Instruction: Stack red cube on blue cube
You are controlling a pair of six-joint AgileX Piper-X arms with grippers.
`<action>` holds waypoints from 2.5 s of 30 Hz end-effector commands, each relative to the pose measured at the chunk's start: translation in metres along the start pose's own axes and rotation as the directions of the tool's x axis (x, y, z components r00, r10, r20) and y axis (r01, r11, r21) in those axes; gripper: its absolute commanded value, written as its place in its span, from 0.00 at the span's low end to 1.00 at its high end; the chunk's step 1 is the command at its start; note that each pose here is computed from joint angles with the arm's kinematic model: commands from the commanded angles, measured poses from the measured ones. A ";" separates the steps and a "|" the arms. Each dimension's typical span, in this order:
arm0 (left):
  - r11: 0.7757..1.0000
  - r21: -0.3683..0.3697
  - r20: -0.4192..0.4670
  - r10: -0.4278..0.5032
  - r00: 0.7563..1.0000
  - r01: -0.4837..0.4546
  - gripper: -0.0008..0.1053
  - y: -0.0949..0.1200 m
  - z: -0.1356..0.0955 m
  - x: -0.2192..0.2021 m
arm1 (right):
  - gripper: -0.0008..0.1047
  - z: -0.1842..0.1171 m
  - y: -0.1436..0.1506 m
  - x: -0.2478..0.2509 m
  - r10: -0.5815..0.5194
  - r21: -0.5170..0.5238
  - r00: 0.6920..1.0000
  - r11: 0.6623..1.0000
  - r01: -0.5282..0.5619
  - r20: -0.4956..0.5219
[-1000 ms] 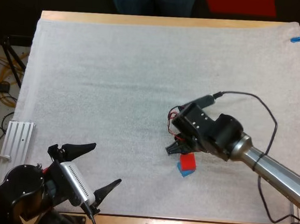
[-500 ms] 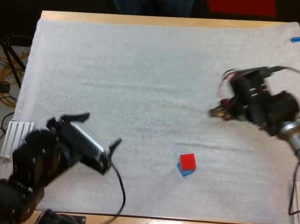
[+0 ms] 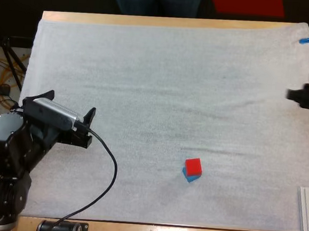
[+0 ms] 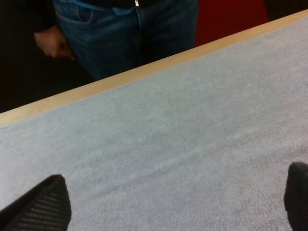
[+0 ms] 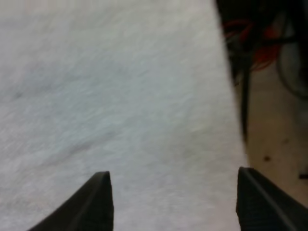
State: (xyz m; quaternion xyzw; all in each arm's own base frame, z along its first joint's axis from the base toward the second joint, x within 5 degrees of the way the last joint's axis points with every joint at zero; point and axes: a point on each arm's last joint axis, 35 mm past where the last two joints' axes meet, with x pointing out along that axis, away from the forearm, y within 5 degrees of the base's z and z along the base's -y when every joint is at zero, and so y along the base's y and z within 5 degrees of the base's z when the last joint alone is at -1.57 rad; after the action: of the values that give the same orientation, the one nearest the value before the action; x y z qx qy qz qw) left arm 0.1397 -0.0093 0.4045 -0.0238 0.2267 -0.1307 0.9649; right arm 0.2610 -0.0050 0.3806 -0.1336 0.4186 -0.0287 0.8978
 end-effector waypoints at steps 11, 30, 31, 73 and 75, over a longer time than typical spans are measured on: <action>1.000 -0.013 -0.011 -0.017 1.000 0.017 0.83 -0.003 -0.002 -0.009 | 0.52 -0.031 -0.017 -0.102 -0.043 0.026 0.965 0.999 0.037 0.260; 0.988 0.153 0.239 -0.059 0.969 0.022 0.83 -0.036 -0.044 -0.122 | 0.52 -0.166 0.012 -0.157 -0.080 0.042 0.859 0.997 0.068 0.505; 0.987 0.161 0.260 -0.060 0.964 0.018 0.83 -0.038 -0.051 -0.129 | 0.52 -0.175 0.014 -0.159 -0.082 0.046 0.848 0.997 0.068 0.524; 0.999 -0.032 0.105 0.005 0.994 -0.002 0.83 -0.016 -0.143 -0.050 | 0.52 -0.229 0.044 -0.089 0.103 -0.043 0.883 0.995 -0.094 0.457; 0.999 -0.040 0.081 0.005 0.997 -0.002 0.83 -0.014 -0.148 -0.044 | 0.52 -0.230 0.044 -0.088 0.105 -0.043 0.886 0.994 -0.096 0.452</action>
State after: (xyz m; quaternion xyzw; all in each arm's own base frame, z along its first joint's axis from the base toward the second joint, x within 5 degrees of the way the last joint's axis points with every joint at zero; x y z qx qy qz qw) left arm 0.0293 -0.0095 0.2911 -0.0436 0.1886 -0.1308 0.9723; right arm 0.0250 0.0019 0.2924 -0.1200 0.1996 0.0479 0.9713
